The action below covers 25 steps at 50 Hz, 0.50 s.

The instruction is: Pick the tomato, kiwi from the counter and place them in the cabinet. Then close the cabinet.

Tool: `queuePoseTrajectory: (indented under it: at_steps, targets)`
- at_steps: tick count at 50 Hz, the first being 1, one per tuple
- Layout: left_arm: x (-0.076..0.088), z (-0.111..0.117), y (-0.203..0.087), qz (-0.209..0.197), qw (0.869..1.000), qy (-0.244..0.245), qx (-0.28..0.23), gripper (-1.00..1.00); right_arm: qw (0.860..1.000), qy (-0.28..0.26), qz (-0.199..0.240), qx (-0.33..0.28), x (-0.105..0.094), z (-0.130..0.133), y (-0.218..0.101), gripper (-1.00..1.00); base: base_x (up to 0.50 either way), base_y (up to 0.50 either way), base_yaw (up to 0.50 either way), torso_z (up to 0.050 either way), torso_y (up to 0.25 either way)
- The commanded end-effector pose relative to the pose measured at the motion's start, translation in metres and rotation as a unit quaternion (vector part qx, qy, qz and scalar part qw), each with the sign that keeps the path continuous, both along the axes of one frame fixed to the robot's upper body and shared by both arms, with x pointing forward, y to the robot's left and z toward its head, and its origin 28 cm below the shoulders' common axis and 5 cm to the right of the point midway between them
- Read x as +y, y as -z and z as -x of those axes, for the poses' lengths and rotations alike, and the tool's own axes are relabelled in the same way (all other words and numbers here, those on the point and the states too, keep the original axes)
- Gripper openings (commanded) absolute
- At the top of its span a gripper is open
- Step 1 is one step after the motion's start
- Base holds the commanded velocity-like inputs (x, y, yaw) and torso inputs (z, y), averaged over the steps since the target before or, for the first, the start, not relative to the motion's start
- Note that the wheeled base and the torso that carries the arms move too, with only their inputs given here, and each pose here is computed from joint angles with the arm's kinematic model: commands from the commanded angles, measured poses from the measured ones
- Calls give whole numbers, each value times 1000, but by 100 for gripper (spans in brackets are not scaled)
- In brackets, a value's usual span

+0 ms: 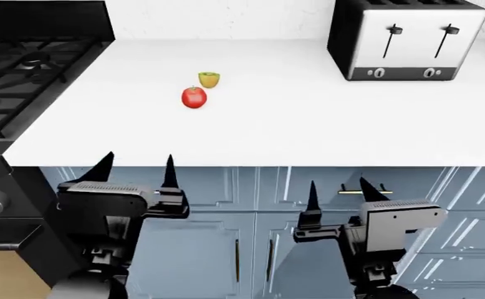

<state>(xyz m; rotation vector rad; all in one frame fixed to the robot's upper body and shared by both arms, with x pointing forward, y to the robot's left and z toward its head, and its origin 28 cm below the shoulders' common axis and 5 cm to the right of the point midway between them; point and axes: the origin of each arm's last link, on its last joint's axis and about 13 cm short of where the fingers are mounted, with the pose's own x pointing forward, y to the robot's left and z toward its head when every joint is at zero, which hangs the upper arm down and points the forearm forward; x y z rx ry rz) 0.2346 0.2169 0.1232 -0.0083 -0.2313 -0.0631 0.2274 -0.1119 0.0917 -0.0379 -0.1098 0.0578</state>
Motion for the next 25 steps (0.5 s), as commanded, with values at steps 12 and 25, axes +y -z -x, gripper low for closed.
queuePoseTrajectory:
  at_steps: [12, 25]
  targets:
    - [17, 1, -66, -52, 994, 84, -44, 100, 997, -67, 9, -45, -8, -4, -84, 100, 0, 0, 0, 50, 25]
    - [22, 4, -94, -65, 989, 124, -53, 100, 991, -107, 34, -70, -20, 0, -137, 100, 94, 0, 0, 50, 26]
